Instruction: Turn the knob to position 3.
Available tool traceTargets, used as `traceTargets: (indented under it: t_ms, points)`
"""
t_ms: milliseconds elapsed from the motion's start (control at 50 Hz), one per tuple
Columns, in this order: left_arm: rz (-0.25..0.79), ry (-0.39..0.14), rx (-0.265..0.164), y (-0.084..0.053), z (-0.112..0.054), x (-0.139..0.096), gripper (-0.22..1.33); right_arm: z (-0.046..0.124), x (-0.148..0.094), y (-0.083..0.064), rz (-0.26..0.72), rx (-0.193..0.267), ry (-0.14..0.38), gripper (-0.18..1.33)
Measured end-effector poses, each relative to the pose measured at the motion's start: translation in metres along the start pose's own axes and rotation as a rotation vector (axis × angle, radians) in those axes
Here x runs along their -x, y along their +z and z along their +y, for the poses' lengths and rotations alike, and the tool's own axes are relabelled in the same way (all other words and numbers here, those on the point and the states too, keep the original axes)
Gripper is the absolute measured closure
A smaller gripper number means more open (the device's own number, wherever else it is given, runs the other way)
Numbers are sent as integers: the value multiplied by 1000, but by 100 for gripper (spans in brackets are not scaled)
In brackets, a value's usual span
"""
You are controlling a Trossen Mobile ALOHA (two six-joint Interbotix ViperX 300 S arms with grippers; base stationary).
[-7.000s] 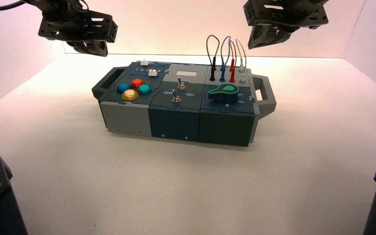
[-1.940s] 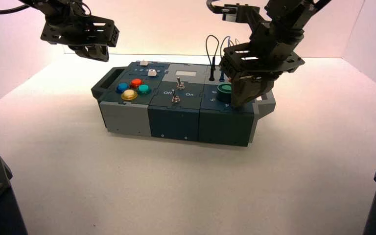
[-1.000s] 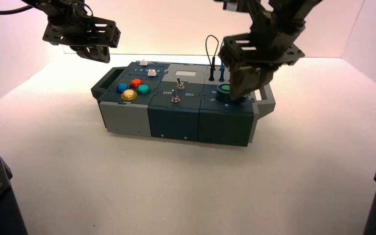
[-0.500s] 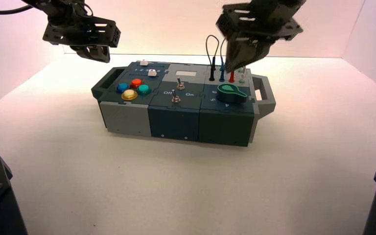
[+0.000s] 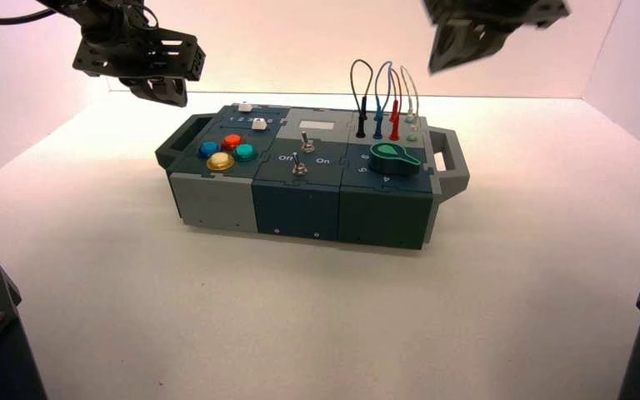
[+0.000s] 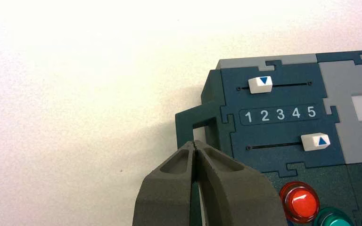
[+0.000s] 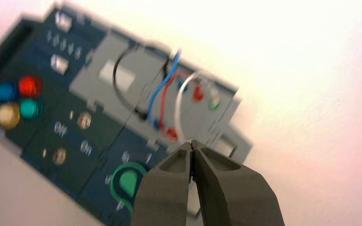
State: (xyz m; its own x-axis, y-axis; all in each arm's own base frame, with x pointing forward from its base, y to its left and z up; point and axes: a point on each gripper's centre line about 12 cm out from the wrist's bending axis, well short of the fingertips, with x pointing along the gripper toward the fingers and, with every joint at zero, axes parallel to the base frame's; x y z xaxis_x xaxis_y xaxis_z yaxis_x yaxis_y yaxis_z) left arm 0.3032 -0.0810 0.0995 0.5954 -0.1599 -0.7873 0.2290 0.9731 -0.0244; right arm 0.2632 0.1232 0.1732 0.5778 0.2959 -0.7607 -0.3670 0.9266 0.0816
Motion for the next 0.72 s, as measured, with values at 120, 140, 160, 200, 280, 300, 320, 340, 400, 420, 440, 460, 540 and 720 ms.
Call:
traceTargets:
  t_ms: [120,140,160,200,280,300,320,340,400,420,440,460,540,720]
  points:
    - [0,0,3,0,0,0,128,-14,11,0,-102,-28,-35,129]
    - [0,0,2,0,0,0,127,-17,12,-1,-112,-36,-41,129]
    - [2,0,2,0,0,0,127,-23,15,-2,-136,-52,-57,129]
    - [0,1,3,0,1,0,128,-28,17,-3,-151,-62,-69,129]
    - [2,0,2,0,0,0,128,-44,20,-13,-196,-104,-115,129]
    - [2,0,2,0,0,0,127,-46,20,-14,-202,-109,-121,129]
    - [0,0,0,0,0,0,128,-48,20,-16,-206,-115,-127,129]
    - [2,0,0,-1,0,0,128,-49,20,-18,-209,-119,-132,129]
    - [-2,0,2,0,0,0,128,-51,19,-22,-220,-124,-138,129]
    - [-2,0,2,0,0,0,128,-51,20,-22,-223,-122,-138,129]
    - [0,0,2,0,0,0,128,-51,20,-22,-227,-123,-139,129]
    - [0,1,1,0,1,0,128,-51,19,-23,-231,-123,-139,129]
    - [0,0,2,0,0,0,128,-52,19,-22,-248,-122,-142,129]
    - [2,0,2,0,0,0,128,-53,14,-25,-236,-126,-145,129]
